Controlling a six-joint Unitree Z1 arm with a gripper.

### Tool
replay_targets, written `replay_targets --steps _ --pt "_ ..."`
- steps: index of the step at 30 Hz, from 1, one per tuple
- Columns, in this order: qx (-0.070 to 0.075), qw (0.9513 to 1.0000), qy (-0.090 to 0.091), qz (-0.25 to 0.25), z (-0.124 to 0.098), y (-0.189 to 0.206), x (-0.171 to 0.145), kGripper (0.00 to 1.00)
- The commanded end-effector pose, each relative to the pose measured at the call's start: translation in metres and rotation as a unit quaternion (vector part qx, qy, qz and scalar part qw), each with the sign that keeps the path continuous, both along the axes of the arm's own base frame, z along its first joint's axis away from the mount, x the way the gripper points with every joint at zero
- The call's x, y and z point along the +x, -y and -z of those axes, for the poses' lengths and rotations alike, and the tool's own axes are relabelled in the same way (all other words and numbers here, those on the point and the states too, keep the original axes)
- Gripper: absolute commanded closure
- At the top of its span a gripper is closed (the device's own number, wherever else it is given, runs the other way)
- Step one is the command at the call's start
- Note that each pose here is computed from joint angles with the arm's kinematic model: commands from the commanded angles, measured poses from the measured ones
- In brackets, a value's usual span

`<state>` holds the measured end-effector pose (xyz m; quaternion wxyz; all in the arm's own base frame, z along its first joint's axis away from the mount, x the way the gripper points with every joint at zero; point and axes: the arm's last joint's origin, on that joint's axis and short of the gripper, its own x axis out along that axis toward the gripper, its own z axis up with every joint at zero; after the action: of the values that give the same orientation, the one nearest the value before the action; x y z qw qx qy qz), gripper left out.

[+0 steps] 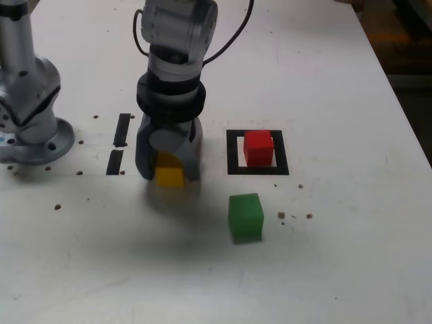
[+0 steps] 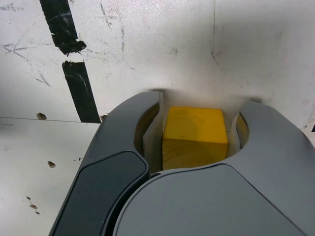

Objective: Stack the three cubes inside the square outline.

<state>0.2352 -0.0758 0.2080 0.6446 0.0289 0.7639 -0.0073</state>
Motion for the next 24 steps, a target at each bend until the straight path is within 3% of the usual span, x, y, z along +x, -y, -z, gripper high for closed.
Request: replay_targets --steps 1,5,11,17,24 --pt "0.002 1.0000 0.000 0.000 -0.001 0.001 0.002 0.77" --pt "0.007 1.0000 -0.004 -0.003 -0.016 0.001 0.003 0.80" --pt "0.030 0.9994 -0.014 -0.004 -0.064 0.003 0.016 0.81" --pt "0.044 0.9990 0.010 -0.004 -0.102 0.007 0.052 0.81" --pt "0.042 0.9986 0.030 -0.006 -0.109 0.000 0.090 0.81"
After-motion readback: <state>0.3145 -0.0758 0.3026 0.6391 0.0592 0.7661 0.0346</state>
